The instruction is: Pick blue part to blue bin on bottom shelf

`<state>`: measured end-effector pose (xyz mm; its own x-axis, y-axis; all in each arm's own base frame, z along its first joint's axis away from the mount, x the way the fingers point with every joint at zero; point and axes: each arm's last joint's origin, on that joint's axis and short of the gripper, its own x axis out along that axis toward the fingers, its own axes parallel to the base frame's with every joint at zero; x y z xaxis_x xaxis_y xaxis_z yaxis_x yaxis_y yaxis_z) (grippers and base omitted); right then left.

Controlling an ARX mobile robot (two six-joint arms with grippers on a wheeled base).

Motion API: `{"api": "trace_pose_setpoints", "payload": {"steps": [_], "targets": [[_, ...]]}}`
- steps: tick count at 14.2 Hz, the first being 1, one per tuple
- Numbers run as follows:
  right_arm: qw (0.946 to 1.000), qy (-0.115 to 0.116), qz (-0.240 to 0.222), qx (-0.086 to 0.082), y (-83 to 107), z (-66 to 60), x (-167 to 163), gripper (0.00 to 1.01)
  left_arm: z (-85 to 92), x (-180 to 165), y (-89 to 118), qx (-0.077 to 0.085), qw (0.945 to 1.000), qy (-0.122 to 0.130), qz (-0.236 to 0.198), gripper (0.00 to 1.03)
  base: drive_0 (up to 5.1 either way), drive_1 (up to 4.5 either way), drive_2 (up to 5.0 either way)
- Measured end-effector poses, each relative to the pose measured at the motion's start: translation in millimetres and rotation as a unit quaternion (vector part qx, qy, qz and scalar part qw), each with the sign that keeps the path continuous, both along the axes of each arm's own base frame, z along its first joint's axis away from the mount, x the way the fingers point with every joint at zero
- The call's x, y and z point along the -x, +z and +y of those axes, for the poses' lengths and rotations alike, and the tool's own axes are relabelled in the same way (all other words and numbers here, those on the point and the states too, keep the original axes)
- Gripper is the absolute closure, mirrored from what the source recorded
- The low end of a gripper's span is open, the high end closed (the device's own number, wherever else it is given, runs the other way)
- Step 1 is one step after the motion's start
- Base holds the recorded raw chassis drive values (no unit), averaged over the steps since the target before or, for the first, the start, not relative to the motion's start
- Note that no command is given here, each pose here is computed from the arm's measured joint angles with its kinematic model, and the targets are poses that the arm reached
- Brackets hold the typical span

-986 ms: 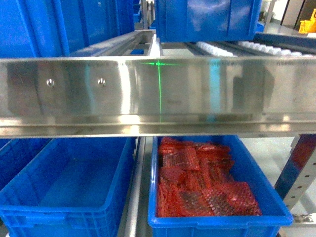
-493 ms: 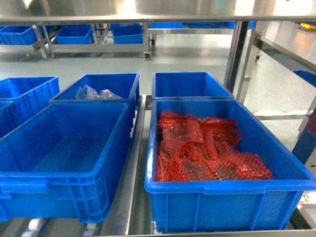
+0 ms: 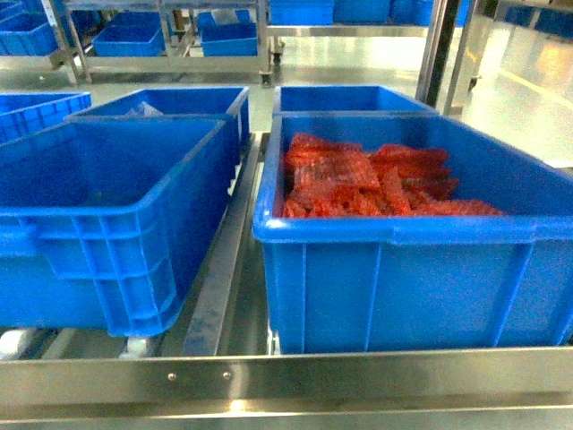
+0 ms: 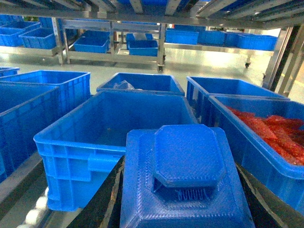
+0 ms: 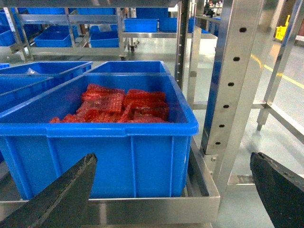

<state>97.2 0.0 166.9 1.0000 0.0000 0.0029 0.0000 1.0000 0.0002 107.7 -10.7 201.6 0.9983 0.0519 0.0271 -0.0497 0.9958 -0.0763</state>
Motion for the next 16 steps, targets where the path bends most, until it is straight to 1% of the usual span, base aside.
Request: {"api": "trace_pose_setpoints", "payload": {"steps": [9,16], "targets": [[1.0000,0.000,0.001,0.000,-0.1,0.0,0.0,0.03,0.0,0.1,-0.4,0.000,1.0000,0.000,0.000,0.59,0.0,0.00,0.0],[1.0000,0.000,-0.001,0.000,0.1,0.0,0.0,0.03,0.0,0.0,-0.5,0.000,1.0000,0.000,0.001,0.59,0.0,4.24,-4.3]]}}
